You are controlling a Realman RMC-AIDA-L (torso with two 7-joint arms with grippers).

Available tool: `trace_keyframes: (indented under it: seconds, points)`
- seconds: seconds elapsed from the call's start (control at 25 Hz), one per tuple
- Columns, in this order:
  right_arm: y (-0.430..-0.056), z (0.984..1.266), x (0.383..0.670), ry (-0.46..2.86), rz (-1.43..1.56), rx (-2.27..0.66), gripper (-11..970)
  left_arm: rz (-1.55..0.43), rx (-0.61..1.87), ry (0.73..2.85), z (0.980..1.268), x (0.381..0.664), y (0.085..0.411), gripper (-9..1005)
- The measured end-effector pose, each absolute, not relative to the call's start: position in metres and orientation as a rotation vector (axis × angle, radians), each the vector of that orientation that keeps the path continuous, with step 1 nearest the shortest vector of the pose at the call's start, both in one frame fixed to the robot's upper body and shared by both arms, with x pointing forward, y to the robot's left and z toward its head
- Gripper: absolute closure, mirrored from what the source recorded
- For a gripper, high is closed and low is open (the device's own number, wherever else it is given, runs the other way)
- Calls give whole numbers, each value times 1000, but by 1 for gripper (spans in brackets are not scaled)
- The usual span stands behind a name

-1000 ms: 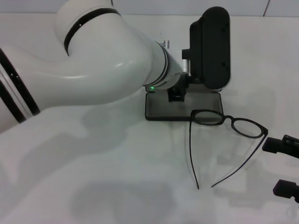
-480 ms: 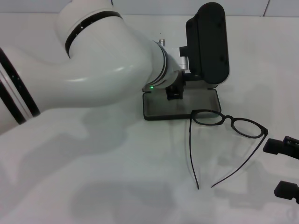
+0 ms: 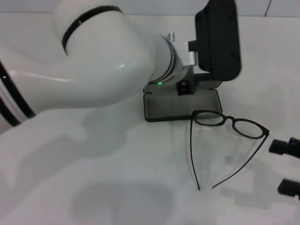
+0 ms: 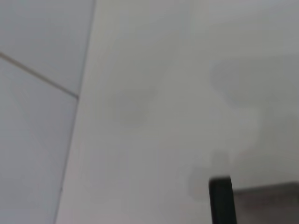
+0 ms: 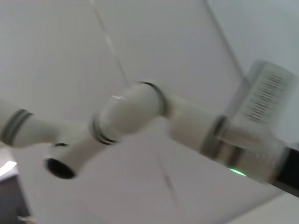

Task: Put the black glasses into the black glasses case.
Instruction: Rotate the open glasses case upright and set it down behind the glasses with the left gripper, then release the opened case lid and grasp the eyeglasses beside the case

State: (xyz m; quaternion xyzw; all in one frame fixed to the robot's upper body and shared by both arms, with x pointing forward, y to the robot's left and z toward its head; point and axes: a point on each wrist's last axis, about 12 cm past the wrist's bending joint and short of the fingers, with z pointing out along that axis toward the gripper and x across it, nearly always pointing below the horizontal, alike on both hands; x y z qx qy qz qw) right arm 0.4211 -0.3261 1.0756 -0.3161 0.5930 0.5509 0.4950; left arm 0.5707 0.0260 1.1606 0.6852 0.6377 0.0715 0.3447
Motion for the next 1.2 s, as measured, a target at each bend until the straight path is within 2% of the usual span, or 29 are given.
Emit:
trace_keyframes:
  seconds: [0.2, 0.32, 0.44, 0.6, 0.8, 0.88, 1.0, 1.2]
  points:
    - [-346, 1081, 437, 1542, 1217, -728, 102, 72, 1630, 1631, 1197, 557, 35, 522]
    - [-361, 1099, 452, 1617, 1164, -728, 103, -63, 1489, 1612, 1220, 551, 49, 525]
    - [-370, 1123, 465, 1729, 1120, -777, 103, -272, 1342, 1596, 1237, 551, 72, 528]
    - [-368, 1157, 491, 1874, 1027, -872, 166, -619, 1134, 1548, 1244, 554, 120, 532]
    - [-355, 1188, 535, 2094, 947, -942, 190, -917, 1003, 1528, 1218, 557, 172, 539]
    - [-344, 1195, 553, 2160, 889, -998, 194, -955, 994, 1533, 1210, 557, 179, 542]
    - [-322, 1198, 577, 2257, 788, -1089, 204, -1093, 941, 1529, 1174, 555, 205, 554]
    - [-286, 1191, 604, 2350, 711, -1215, 236, -1126, 930, 1521, 1155, 550, 213, 602]
